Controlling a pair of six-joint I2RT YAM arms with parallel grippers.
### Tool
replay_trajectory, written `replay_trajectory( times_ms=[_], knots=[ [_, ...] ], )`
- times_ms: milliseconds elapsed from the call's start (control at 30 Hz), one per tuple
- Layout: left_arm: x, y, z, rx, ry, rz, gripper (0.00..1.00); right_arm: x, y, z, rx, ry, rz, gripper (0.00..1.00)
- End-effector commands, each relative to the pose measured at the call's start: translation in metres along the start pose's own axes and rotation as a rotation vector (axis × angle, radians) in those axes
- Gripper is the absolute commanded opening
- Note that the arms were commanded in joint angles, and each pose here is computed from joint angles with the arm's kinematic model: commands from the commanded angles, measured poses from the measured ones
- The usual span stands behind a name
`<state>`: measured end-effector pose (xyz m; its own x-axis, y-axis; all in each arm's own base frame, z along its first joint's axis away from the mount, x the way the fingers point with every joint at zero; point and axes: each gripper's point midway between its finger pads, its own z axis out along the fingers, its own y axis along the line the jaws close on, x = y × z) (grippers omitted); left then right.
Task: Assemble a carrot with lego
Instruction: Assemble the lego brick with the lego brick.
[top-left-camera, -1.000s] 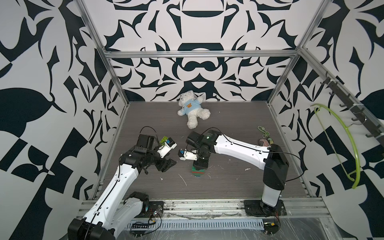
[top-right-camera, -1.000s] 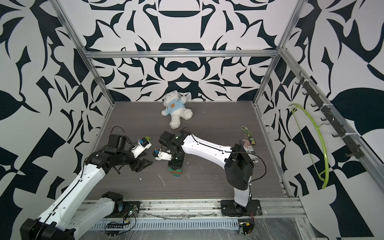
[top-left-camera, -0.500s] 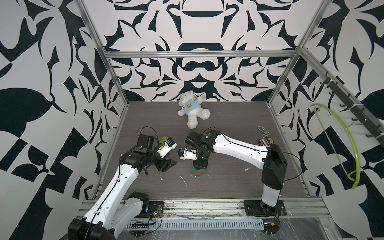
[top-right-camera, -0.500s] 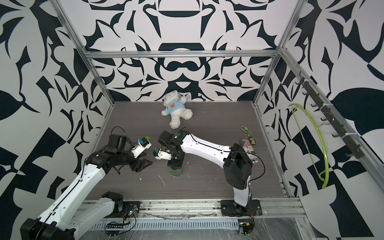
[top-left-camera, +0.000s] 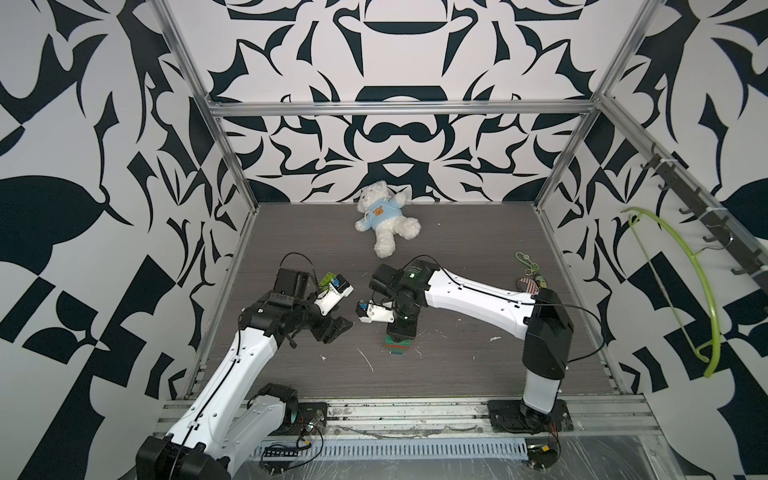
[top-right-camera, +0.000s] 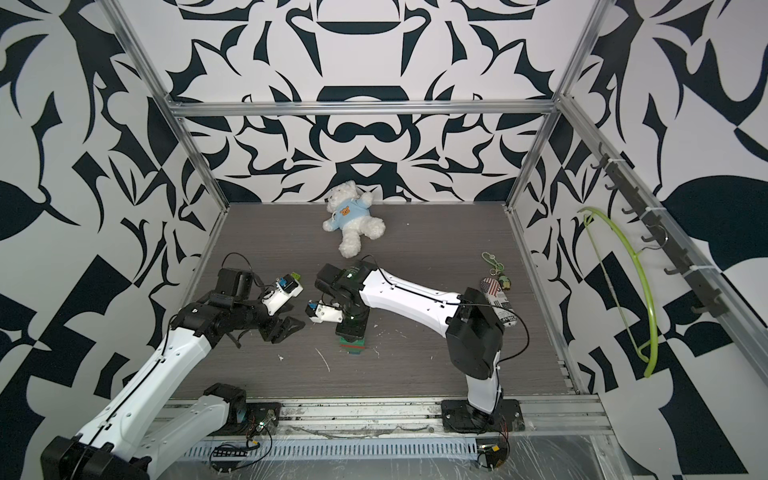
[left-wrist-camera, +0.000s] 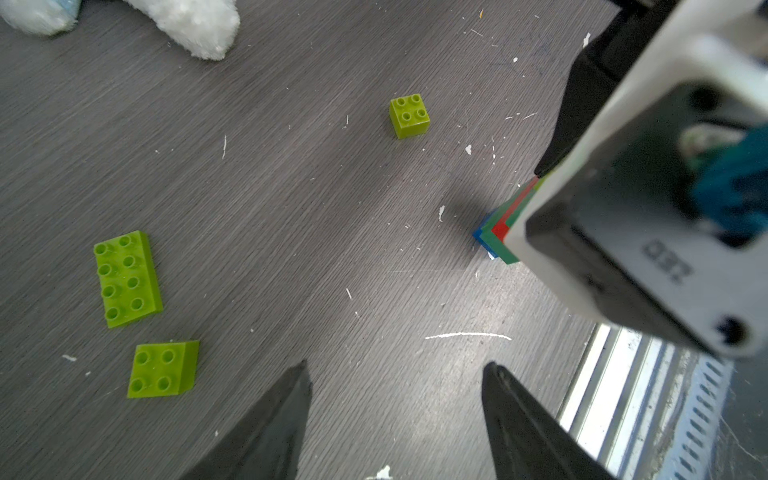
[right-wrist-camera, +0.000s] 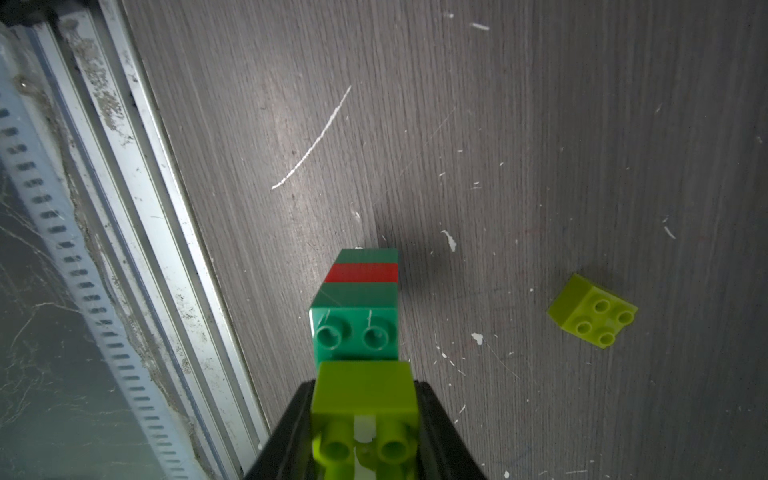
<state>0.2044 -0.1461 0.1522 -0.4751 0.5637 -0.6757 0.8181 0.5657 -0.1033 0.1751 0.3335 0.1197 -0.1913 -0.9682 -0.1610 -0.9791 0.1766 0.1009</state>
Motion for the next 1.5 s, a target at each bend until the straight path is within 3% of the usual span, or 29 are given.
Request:
replay_trajectory(
  times_ms=[0, 767, 1467],
  knots=[
    [0.004, 0.0, 0.002, 0.007, 0.007, -0.015, 0.72, 0.002, 0.004, -0.004, -0.006, 0.02, -0.013, 0.32],
    [0.003, -0.001, 0.004, 0.018, 0.006, -0.029, 0.72, -0.002, -0.001, -0.018, 0.034, -0.004, 0.062, 0.35],
    [0.003, -0.001, 0.004, 0.017, 0.004, -0.034, 0.72, 0.005, 0.004, -0.002, 0.04, 0.04, 0.045, 0.35]
  ],
)
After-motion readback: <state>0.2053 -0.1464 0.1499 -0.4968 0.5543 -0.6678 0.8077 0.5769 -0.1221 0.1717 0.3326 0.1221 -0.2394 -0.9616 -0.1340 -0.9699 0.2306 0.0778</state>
